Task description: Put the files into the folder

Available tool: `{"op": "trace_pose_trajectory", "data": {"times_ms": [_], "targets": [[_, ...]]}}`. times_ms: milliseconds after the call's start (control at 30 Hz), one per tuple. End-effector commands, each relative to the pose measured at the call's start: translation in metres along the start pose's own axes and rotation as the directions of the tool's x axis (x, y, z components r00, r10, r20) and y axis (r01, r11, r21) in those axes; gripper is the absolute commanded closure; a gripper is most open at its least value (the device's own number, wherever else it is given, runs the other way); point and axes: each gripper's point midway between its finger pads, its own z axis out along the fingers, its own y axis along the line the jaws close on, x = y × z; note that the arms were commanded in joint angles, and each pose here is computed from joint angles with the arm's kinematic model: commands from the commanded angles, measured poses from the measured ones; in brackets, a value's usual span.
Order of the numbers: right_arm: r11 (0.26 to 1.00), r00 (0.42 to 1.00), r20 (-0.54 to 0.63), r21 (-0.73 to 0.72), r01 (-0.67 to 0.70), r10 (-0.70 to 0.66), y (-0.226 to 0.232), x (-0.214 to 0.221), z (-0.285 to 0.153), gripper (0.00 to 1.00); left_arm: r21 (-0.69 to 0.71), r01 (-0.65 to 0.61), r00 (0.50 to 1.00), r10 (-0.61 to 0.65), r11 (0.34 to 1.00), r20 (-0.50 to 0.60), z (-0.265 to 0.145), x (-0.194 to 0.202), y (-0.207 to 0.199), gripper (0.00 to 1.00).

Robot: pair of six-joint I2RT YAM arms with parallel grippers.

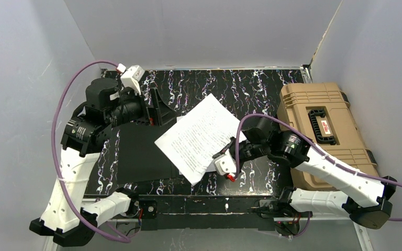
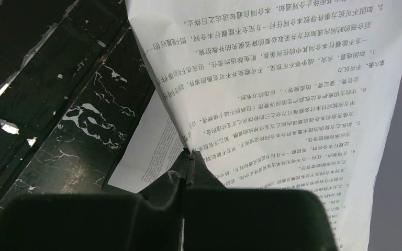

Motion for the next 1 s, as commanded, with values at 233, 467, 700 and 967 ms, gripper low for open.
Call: {"op": "trace_pose_trajectory", "data": {"times_ms": [233,467,700,967], "targets": [[0.971,0.971,0.059,-0.054,0.234,-0.231,0.002,-0.048,0.004,0.99,0.155,0.077,0.972,-0.039,0.985,-0.232,0.011,0.041,-0.017,0.02],[0.949,0.950,0.049,-0.057,0.310,-0.308,0.005,-0.065,0.010,0.99,0.216,0.157,0.939,-0.078,0.964,-0.334,0.023,0.064,-0.019,0.02],[0.929,0.930,-0.001,-0.058,0.366,-0.367,0.008,-0.070,0.014,0.99,0.260,0.220,0.911,-0.103,0.940,-0.399,0.027,0.079,-0.022,0.05],[0.918,0.918,-0.040,-0.027,0.395,-0.396,0.005,-0.068,0.011,0.99,0.337,0.268,0.892,-0.101,0.902,-0.440,0.021,0.089,-0.033,0.27]]}}
